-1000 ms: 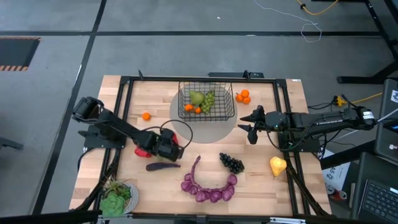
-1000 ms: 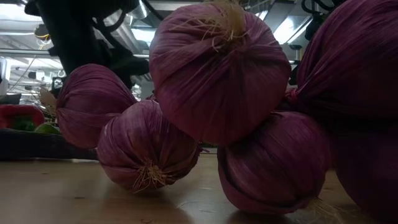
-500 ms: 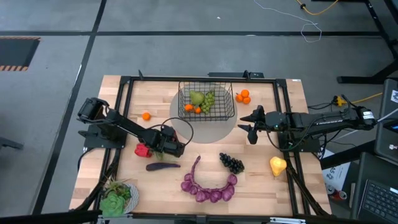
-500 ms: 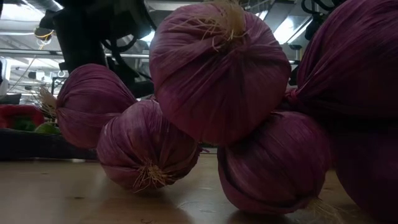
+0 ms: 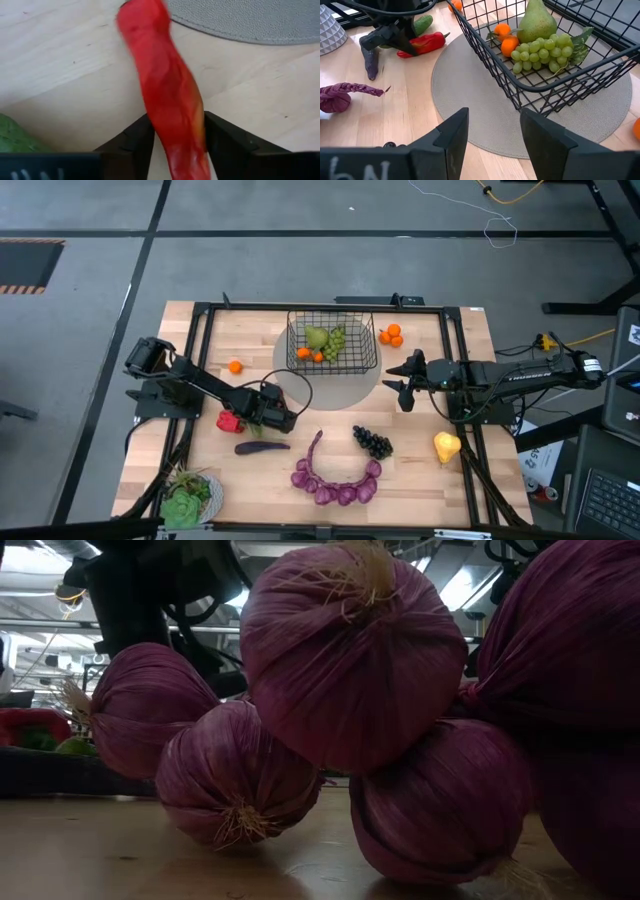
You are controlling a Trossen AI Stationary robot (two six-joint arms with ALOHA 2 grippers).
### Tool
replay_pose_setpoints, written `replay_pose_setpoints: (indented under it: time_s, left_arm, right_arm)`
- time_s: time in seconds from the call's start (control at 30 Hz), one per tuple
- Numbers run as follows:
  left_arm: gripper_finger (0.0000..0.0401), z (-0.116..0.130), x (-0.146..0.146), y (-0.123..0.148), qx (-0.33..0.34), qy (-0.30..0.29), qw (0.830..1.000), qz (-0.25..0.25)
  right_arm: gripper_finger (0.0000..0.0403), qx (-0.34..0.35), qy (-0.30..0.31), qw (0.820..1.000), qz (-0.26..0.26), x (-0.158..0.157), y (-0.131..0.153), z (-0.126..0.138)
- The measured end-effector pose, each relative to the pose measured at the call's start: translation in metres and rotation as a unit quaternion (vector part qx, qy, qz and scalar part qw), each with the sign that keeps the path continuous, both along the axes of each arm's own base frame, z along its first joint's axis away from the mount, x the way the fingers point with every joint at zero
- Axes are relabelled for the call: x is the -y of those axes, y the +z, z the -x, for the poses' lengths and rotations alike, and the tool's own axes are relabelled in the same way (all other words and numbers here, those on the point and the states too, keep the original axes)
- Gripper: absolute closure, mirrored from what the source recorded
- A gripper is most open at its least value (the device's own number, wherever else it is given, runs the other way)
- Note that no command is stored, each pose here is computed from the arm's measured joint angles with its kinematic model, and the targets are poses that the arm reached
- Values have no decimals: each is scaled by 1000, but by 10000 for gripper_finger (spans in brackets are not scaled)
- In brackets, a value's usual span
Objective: Build produce basket
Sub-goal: Put the red chili pepper into the black wire basket
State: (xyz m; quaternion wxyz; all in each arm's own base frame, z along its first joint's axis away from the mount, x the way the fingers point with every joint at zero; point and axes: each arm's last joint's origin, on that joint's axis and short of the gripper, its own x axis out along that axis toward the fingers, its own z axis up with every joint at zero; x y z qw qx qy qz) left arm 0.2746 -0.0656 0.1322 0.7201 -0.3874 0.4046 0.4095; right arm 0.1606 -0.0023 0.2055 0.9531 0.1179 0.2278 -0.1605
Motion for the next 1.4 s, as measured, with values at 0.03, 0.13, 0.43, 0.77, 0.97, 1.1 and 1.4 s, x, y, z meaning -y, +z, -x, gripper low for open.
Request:
replay_pose_setpoints:
  time_s: [0.03,0.13,0.43,0.77,0.97,1.1,1.4]
  left_arm:
    - [251,0,0,0,-1,0,1000,0]
    - [289,1,2,0,-3,-3,1000,-5]
    - [365,1,8,13,10,-18,999,25]
    - [364,-25,35,74,84,-152,985,10]
    - [363,-39,42,106,115,-230,965,-53]
    - [363,-51,24,125,115,-248,952,-140]
    - [361,-77,-75,185,74,-233,919,-311]
  right_arm:
    - [221,0,0,1000,0,0,0,0]
    - [221,0,0,1000,0,0,0,0]
    - [221,0,0,1000,0,0,0,0]
    - [221,1,0,1000,0,0,0,0]
    - [221,0,0,1000,0,0,0,0]
    - [221,1,0,1000,0,0,0,0]
    - [221,1,0,1000,0,0,0,0]
